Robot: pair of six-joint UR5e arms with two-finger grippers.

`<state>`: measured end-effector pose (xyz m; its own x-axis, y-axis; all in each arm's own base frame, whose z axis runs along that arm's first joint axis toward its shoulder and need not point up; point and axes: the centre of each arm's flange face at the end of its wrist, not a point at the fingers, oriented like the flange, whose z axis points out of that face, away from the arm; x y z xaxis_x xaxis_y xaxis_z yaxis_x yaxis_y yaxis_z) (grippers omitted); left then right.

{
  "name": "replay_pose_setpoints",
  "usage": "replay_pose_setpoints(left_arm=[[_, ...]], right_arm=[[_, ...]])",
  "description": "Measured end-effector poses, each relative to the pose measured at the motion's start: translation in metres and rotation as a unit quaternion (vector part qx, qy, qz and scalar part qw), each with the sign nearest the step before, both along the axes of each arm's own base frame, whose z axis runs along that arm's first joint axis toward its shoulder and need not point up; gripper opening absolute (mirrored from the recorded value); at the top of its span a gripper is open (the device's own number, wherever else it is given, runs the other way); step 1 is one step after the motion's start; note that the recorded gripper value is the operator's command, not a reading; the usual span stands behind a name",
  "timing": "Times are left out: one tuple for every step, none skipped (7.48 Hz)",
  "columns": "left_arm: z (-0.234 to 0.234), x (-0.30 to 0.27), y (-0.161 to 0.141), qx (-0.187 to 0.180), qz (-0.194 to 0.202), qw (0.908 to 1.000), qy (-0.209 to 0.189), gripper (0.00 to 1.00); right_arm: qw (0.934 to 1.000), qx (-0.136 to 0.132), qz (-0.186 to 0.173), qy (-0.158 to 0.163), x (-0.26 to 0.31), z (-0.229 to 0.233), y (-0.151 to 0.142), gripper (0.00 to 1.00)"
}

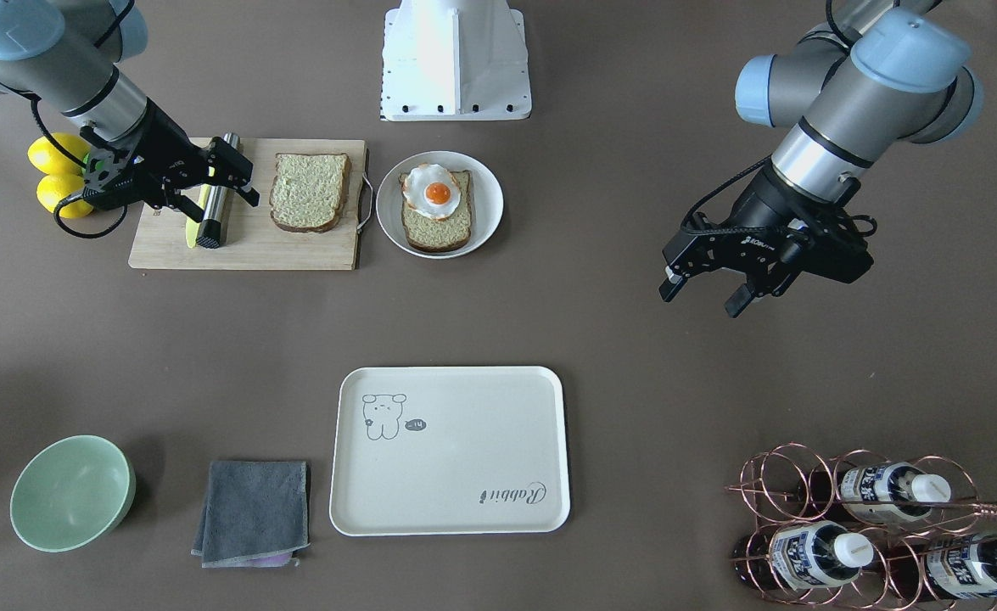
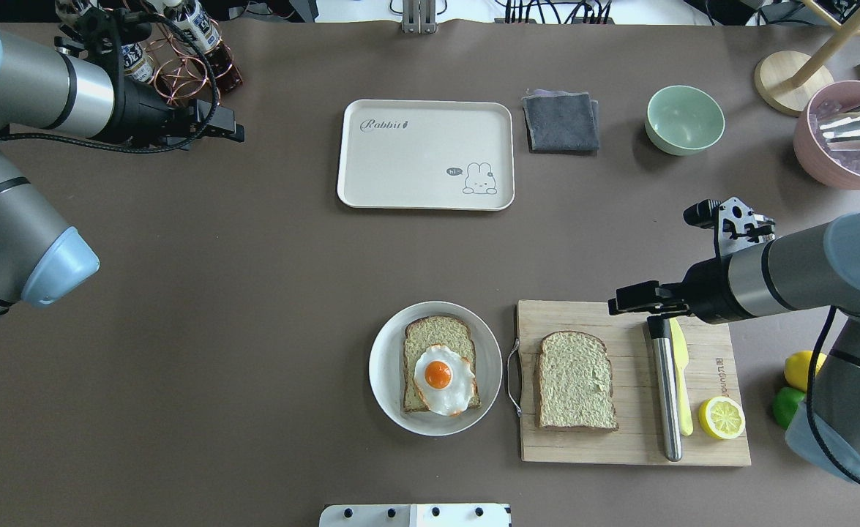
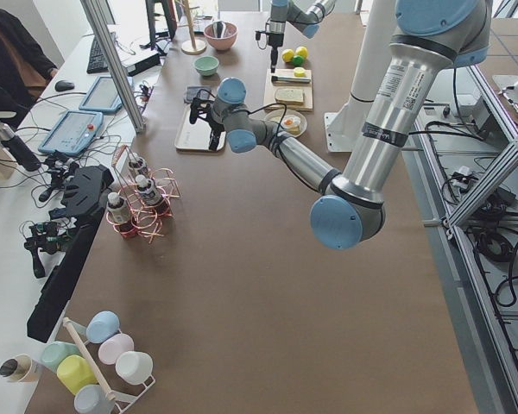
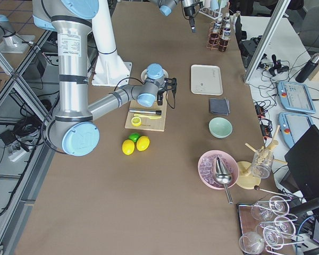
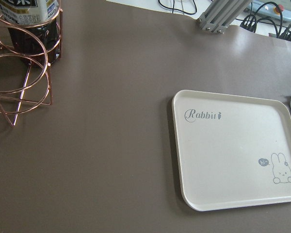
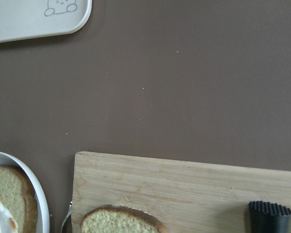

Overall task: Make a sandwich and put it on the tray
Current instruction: 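Lower the right gripper and grasp the bread slice on the board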

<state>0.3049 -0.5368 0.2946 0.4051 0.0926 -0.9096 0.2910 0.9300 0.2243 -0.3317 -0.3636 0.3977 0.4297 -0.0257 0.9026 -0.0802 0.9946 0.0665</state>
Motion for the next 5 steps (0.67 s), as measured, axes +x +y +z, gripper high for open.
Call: replay_pose_setpoints(left_arm=[[0.0, 0.0, 0.0, 0.0, 0.0, 1.0, 0.0, 0.98], [0.0, 0.0, 0.001, 0.001, 0.0, 1.0, 0.0, 0.98], [0.0, -0.001, 0.001, 0.001, 0.0, 1.0, 0.0, 0.98], [0.0, -0.001, 0.001, 0.001, 0.0, 1.0, 0.0, 0.98], [0.001, -0.001, 0.001, 0.0, 0.0, 1.0, 0.0, 0.98]], right_arm=[[1.0, -0.003, 0.001, 0.005, -0.016, 0.0, 0.016, 1.0], [0.9999, -0.005, 0.002, 0.01, -0.031, 0.001, 0.031, 1.0], [0.9999, -0.006, -0.002, 0.012, -0.042, 0.001, 0.043, 0.99], [0.9999, -0.011, -0.007, 0.011, -0.048, 0.0, 0.053, 0.91], [0.9998, -0.015, -0.013, 0.009, -0.054, -0.003, 0.062, 0.81]])
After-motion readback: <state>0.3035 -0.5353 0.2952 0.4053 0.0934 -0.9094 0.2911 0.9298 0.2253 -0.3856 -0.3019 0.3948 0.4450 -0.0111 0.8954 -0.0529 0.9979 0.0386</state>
